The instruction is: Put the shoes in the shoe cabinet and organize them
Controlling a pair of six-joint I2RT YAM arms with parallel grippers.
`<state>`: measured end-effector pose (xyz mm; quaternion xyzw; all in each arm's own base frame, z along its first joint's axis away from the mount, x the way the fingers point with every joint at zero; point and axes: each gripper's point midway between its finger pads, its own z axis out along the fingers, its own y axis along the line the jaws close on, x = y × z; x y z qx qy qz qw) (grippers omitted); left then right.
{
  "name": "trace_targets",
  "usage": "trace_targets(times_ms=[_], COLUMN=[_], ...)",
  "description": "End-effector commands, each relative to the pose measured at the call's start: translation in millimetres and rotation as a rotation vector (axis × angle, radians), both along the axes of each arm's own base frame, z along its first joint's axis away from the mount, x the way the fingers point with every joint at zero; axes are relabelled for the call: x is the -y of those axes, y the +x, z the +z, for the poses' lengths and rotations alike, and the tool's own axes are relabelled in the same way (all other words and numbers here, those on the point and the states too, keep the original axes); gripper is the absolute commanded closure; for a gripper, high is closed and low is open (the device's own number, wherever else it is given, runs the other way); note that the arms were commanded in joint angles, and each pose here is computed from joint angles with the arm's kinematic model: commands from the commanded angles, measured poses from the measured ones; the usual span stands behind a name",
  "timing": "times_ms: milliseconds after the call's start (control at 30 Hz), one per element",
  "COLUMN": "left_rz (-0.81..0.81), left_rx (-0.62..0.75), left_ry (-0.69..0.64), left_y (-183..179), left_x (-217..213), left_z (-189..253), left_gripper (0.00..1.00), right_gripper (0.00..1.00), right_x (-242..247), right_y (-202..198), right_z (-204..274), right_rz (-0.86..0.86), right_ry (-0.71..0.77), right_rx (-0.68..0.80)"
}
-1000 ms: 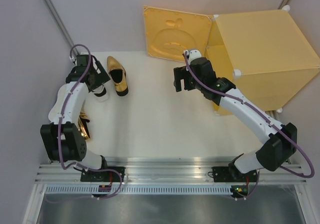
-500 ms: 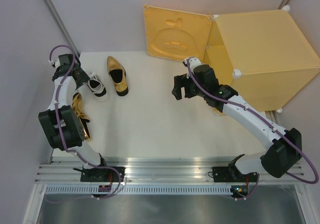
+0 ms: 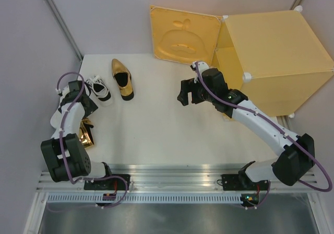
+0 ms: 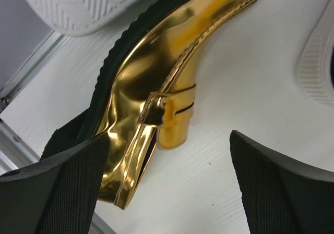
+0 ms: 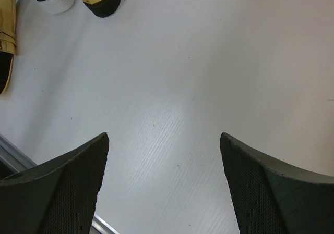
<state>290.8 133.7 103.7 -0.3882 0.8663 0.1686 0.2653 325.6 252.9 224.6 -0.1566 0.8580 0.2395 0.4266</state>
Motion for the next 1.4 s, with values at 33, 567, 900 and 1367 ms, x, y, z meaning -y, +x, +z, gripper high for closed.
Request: trace_targets(times_ms=[33, 567, 900, 1367], left_rz=[0.080, 0.138, 0.157, 0.208], left_rx=[0.033, -0.203, -0.210, -0.054], left_ry=[0.073, 0.197, 0.195, 0.201], left_y=[-24.7, -57.5, -60.6, -74.2], left_x=[-5.9, -25.0, -24.3, -19.0], left_z=[8.7, -23.2, -25.3, 8.7], left_gripper=[0.02, 0.15, 0.16, 0.17], right_gripper=[0.09, 0.09, 0.10, 0.10], right_x=[-9.3, -18.9, -18.1, -19.4], right_y=[-2.0, -11.0, -12.9, -13.5], right_z=[1.7, -10.4, -14.0, -10.8], right_rz=[0.018, 0.042, 0.038, 0.043], right_ry=[0.052, 0.119, 0.127, 0.128], right_rx=[-0.011, -0.065, -0.068, -0.070])
